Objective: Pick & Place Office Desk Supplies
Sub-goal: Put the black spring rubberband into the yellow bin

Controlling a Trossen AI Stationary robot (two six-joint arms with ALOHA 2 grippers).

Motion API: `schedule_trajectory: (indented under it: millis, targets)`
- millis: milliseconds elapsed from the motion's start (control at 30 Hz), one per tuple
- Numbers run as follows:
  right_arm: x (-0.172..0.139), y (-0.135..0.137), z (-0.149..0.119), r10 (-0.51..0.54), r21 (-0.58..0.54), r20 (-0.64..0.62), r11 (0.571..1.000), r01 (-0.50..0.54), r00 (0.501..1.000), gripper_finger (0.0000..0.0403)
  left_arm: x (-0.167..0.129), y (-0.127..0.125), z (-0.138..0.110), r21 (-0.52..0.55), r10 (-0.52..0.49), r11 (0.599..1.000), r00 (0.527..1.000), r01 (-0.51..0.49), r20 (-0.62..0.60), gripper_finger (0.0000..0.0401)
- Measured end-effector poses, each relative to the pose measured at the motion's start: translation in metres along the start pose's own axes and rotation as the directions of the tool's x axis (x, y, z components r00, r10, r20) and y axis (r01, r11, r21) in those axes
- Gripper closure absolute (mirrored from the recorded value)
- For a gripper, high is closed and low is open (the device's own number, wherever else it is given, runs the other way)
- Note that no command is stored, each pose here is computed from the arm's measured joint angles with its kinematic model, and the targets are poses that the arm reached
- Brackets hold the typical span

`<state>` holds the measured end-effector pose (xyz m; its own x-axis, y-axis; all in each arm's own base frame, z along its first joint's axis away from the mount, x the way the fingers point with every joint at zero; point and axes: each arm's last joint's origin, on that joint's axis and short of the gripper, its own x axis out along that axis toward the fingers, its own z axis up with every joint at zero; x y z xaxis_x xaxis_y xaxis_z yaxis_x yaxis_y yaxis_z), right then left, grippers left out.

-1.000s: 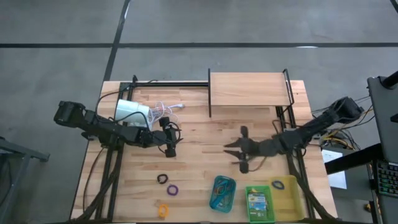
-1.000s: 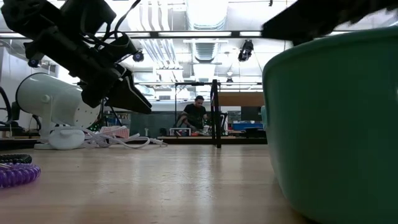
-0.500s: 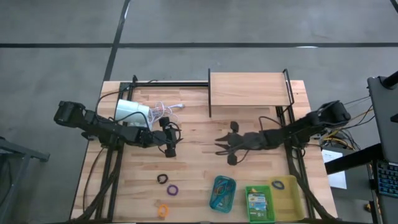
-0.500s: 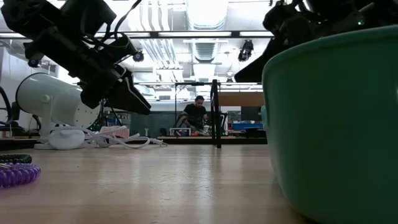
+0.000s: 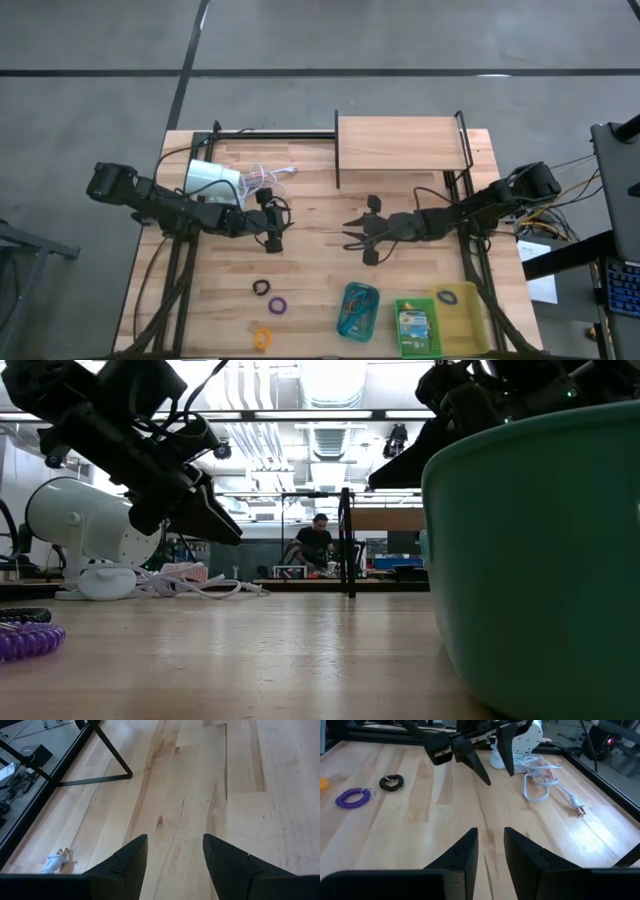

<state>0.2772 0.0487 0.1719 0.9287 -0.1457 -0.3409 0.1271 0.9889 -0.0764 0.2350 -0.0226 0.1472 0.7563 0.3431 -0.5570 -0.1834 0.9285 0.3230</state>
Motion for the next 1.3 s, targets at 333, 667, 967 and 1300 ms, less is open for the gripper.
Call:
schedule_trajectory:
  millis: [333,667,967,1300]
  targets:
    - [0.0,0.0,0.001,0.001,0.003,0.001,1.0,-0.001,1.0,0.0328,0.0,0.0,0.0,0.0,0.0,1.0,1.0,0.0,0.0,0.0204]
    - [0.0,0.0,0.001,0.001,0.005,0.001,1.0,-0.001,1.0,0.0332,0.0,0.0,0.0,0.0,0.0,1.0,1.0,0.0,0.001,0.0204]
    - [0.0,0.0,0.001,0.001,0.004,0.001,1.0,-0.001,1.0,0.0319,0.0,-0.001,-0.004,0.04,-0.024,0.999,0.999,0.026,-0.042,0.0204]
    - [0.0,0.0,0.001,0.002,0.004,0.001,1.0,-0.002,1.0,0.0317,-0.01,-0.01,0.014,-0.404,-0.393,0.871,0.89,0.28,-0.231,0.0204]
